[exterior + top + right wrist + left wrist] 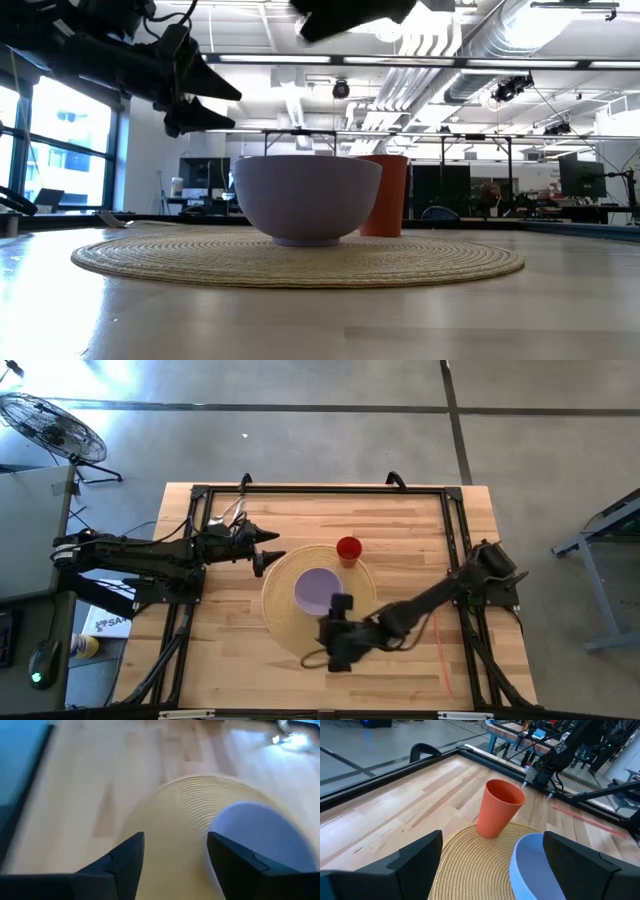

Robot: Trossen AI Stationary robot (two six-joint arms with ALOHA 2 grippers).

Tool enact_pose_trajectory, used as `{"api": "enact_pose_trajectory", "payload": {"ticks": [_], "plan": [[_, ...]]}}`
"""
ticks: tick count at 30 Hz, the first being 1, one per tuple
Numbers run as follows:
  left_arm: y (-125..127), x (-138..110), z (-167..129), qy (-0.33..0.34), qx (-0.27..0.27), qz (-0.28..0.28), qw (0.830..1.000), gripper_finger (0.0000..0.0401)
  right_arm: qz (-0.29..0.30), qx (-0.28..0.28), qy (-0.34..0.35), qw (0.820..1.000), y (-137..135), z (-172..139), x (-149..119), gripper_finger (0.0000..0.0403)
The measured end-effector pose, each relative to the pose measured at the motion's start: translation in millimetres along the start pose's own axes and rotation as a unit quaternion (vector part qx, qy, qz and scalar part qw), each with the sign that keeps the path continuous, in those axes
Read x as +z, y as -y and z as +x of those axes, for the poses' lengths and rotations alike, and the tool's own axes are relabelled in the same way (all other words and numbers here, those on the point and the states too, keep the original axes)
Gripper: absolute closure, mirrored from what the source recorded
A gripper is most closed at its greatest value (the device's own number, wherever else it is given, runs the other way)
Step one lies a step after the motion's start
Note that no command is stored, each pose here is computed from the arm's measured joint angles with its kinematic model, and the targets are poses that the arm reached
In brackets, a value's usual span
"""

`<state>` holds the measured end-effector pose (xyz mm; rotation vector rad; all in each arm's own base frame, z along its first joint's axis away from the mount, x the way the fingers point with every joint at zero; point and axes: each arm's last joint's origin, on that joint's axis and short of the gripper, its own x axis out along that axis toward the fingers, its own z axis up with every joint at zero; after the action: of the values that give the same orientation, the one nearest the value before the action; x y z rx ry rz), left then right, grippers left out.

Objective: Pick & Place Utensil
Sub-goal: Put the orange straw into the orange cup

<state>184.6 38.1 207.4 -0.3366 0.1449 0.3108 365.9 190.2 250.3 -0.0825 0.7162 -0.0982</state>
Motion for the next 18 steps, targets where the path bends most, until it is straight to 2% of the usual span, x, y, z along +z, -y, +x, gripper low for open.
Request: {"api": "enact_pose_trajectory", "payload": {"ticks": [6, 11, 14, 18], "plan": [[0, 0, 0, -0.002, 0.001, 0.000, 1.000, 0.0061, 0.053, 0.011, -0.076, 0.996, -20, -34, -23, 0.0193], [0, 0, 0, -0.002, 0.001, 0.000, 1.000, 0.0061, 0.090, -0.019, -0.162, 0.982, -23, -50, -45, 0.0203], [0, 0, 0, -0.002, 0.001, 0.000, 1.000, 0.0061, 0.117, -0.046, -0.217, 0.968, -21, -57, -57, 0.0209], [0, 0, 0, -0.002, 0.001, 0.000, 1.000, 0.0061, 0.169, -0.086, -0.307, 0.932, -16, -67, -71, 0.0216]]}}
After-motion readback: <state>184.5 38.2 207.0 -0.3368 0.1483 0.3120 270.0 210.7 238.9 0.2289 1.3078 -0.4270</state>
